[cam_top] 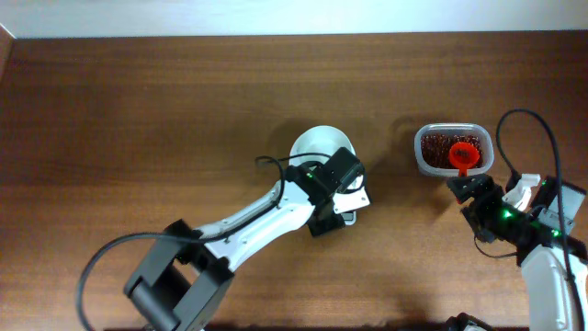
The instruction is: Scoop item into bowl and weigh 50g on scale
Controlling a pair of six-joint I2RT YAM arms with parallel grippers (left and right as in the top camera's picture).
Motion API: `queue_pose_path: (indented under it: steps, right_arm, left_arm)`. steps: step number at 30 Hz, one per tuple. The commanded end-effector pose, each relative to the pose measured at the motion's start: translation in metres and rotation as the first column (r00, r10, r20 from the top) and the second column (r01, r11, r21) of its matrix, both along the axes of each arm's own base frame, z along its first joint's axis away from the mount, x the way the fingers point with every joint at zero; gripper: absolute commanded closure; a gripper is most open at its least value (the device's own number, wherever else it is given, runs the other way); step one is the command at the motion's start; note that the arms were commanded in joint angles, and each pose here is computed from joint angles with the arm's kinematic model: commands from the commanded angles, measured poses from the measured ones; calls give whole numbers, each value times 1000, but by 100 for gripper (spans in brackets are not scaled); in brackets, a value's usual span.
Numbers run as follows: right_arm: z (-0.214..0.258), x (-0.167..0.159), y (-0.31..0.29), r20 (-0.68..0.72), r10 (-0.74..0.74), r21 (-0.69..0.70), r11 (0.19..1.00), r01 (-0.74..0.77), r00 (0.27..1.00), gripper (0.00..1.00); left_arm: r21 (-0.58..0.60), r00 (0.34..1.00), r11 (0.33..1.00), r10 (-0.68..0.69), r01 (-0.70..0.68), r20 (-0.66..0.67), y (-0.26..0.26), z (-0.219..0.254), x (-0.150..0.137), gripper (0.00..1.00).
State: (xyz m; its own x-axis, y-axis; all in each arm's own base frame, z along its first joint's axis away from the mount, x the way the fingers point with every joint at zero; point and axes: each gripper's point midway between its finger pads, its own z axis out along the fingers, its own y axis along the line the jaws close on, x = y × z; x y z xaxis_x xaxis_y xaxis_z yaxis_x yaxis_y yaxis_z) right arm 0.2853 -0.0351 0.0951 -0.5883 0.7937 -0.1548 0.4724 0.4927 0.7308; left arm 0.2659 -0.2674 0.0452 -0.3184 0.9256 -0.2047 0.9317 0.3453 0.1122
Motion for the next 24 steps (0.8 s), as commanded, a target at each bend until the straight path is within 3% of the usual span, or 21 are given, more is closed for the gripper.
queue_pose_path:
  steps: [1,3,5,6,7,14,17,24]
  right_arm:
    - [-8,1,-3,-26,-79,45,996,80,997,22]
    - [-5,6,-7,1,-85,23,996,85,996,28]
    - [-1,9,-9,15,-101,38,994,100,995,55]
    - [-1,10,-9,12,-113,46,993,112,994,63]
    - [-1,11,-10,14,-120,52,991,119,993,65]
    - [-21,10,-2,-52,-177,13,984,178,983,61]
    - [-22,16,16,-31,-133,7,991,133,991,59]
    - [-21,32,18,-4,-196,-52,979,195,981,59]
  left_arm:
    - [42,999,999,-26,27,-26,2,-17,-2,40]
    - [48,999,998,-26,27,-32,3,-20,-3,39]
    - [44,999,999,-26,27,-29,2,-20,-2,39]
    - [42,999,999,-26,27,-26,1,-20,-1,39]
    - [40,999,999,-26,27,-25,1,-20,-1,39]
    - [32,999,999,-28,29,-31,-1,-20,-2,39]
    - [20,999,999,-31,32,-41,-3,-20,-4,39]
    - [21,999,999,-31,32,-41,-3,-20,-4,38]
